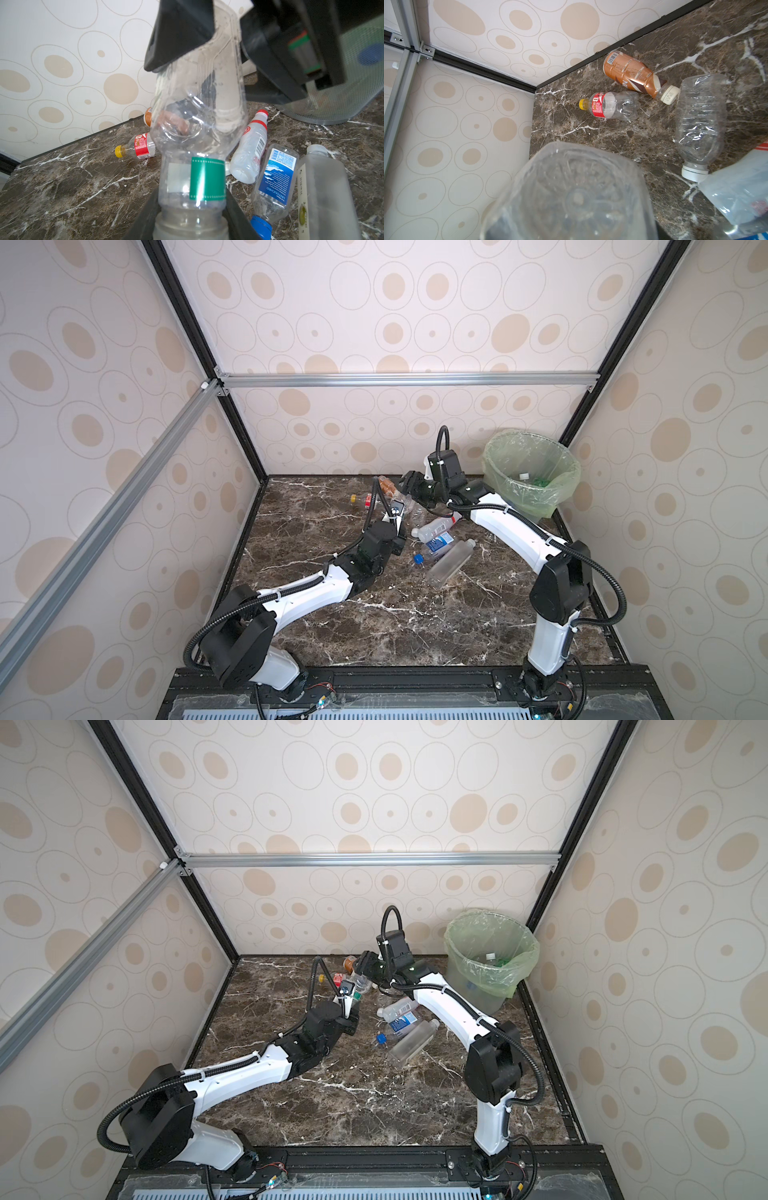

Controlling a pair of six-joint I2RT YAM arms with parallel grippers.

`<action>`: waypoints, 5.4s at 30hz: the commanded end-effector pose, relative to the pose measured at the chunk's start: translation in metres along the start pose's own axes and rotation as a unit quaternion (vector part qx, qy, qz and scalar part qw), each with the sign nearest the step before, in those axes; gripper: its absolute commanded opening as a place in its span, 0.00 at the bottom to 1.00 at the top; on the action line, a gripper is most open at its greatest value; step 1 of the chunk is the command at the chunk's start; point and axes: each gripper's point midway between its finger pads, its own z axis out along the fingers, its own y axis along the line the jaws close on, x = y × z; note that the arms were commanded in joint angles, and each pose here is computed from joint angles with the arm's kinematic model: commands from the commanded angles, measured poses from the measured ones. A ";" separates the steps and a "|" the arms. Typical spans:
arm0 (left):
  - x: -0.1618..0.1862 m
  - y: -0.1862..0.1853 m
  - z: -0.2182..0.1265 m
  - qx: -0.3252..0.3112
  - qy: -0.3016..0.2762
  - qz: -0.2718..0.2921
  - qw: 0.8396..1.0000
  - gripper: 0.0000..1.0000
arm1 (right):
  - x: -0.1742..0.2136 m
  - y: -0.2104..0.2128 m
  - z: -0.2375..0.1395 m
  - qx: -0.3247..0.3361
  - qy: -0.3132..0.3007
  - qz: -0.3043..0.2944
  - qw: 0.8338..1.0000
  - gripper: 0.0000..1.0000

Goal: Throw the plastic bottles in the bin
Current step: 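Hand the green-banded bottle from the left gripper to the right gripper, then raise the green-banded bottle over the wastebasket with the right gripper and release, then withdraw the right gripper while the left lowers to the frosted rectangular bottle, then grasp the frosted rectangular white-capped bottle with the left gripper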

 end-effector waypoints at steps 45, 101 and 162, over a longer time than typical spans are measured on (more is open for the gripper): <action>-0.133 -0.024 -0.036 0.117 -0.132 -0.137 0.975 0.99 | -0.213 -0.008 -0.396 0.152 -0.512 -0.112 0.838 0.37; 0.028 -0.031 -0.084 0.171 0.138 -0.298 0.929 0.99 | -0.008 -0.097 -0.182 0.181 -0.136 -0.129 0.965 1.00; 0.141 -0.191 0.014 0.222 0.183 -0.115 0.951 0.59 | 0.051 -0.253 -0.178 0.190 -0.095 -0.009 0.977 1.00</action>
